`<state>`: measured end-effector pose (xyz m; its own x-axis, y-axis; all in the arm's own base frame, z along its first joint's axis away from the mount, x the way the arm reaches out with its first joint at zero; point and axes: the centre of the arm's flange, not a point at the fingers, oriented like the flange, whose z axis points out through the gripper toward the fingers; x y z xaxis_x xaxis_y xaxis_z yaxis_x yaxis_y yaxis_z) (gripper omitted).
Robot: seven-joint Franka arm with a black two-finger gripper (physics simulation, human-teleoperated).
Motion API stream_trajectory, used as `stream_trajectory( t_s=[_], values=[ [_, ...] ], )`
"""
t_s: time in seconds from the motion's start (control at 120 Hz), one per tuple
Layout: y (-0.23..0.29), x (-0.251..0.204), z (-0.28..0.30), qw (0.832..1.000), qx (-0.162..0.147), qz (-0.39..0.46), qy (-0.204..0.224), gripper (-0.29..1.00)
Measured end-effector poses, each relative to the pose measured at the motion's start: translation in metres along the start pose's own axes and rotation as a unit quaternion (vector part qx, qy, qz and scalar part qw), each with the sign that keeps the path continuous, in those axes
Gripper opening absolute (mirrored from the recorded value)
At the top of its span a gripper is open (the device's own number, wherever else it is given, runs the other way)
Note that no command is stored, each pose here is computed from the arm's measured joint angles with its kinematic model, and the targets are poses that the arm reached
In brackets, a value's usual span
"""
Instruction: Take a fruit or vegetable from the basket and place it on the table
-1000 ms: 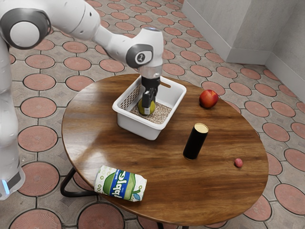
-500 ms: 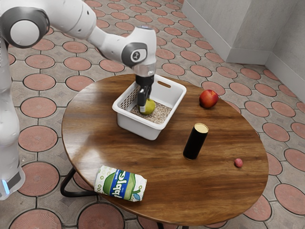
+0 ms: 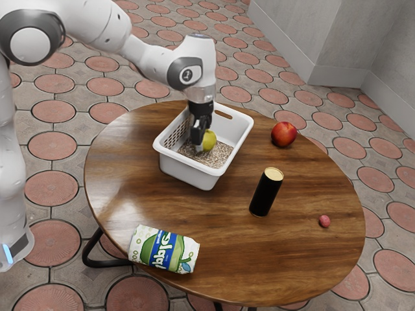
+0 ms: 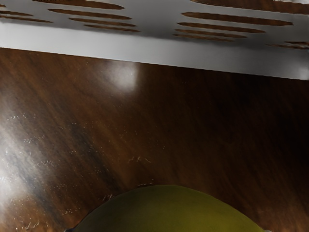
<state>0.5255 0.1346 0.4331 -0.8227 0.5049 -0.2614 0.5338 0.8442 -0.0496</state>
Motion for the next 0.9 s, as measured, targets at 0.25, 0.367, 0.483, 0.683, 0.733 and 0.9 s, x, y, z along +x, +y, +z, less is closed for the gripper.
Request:
stream_trajectory(
  t_s=[0.25, 0.367, 0.483, 0.683, 0.733, 0.9],
  values=[
    [0.012, -0.096, -0.097, 0.977, -0.152, 0.146, 0.016, 0.35],
    [-0.001, -0.159, -0.100, 0.959, -0.188, 0.210, 0.019, 0.34],
    [-0.029, -0.217, -0.084, 0.945, -0.196, 0.260, 0.011, 0.34],
    [-0.026, -0.223, -0.082, 0.939, -0.204, 0.276, 0.017, 0.58],
    [-0.028, -0.224, -0.076, 0.938, -0.201, 0.282, 0.021, 0.62],
    [-0.023, -0.215, -0.090, 0.941, -0.201, 0.273, 0.018, 0.68]
  ],
)
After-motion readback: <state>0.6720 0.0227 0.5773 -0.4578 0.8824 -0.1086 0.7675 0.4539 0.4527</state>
